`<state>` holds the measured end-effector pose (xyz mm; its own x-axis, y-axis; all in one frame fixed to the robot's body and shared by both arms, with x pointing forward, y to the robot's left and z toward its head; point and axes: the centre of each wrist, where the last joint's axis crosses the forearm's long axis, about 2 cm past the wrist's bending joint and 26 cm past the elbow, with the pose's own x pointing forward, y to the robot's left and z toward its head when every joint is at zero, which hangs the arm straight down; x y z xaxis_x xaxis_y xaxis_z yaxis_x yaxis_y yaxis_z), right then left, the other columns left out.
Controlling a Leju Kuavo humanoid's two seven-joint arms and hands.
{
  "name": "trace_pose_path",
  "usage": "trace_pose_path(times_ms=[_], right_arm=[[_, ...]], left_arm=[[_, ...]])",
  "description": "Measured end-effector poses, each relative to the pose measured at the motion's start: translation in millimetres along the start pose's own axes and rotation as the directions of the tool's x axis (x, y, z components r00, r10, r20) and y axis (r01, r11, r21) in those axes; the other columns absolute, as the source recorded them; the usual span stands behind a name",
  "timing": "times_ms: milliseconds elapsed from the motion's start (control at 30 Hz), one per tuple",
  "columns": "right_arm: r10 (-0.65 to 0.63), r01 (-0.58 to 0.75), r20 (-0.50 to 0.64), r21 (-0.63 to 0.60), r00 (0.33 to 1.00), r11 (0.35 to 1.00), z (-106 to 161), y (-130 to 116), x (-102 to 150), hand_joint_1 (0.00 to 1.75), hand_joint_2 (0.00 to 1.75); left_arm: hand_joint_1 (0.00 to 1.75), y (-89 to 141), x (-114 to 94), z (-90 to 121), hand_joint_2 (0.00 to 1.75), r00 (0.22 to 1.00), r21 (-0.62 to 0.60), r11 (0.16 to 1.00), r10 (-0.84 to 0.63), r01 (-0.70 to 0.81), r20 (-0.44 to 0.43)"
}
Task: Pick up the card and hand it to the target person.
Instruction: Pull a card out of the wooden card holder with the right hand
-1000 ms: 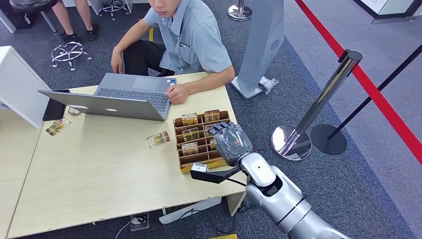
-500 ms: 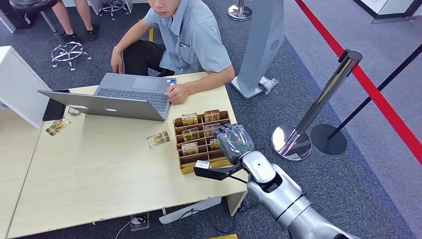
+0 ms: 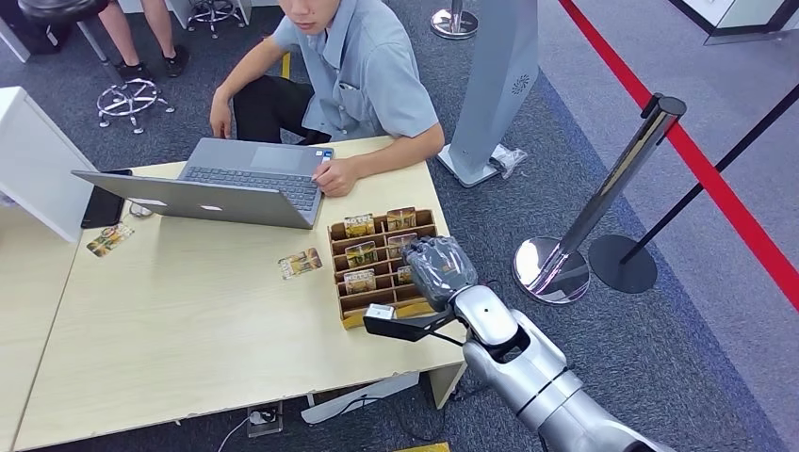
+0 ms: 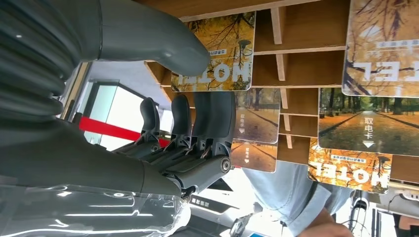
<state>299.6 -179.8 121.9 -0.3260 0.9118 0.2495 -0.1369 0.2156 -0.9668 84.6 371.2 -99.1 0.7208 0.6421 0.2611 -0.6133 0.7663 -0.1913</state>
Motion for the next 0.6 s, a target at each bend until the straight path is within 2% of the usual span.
trace_pose_path(times_ms=[67, 200, 433, 600], right_arm=[[0.000, 0.000, 0.003, 0.002, 1.000, 1.000, 0, 0, 2, 1.32, 1.75], [0.000, 0.000, 0.008, 0.002, 1.000, 1.000, -1, 0, 4, 1.71, 1.75], [0.011, -0.011, 0.016, -0.008, 1.000, 1.000, -1, -2, 5, 1.75, 1.75], [0.015, -0.014, 0.020, -0.045, 1.000, 0.999, -2, -11, 6, 1.75, 1.75]], left_arm=[[0.00, 0, 0, 0, 0.00, 1.000, 0.000, 1.000, 0.001, -0.001, 0.003], [0.00, -1, -1, 0, 0.00, 1.000, 0.000, 1.000, 0.001, -0.001, 0.004], [0.00, -3, -2, 0, 0.00, 1.000, 0.000, 1.000, 0.003, -0.003, 0.002], [0.00, -3, -3, -1, 0.00, 1.000, 0.000, 1.000, 0.007, -0.007, 0.003]])
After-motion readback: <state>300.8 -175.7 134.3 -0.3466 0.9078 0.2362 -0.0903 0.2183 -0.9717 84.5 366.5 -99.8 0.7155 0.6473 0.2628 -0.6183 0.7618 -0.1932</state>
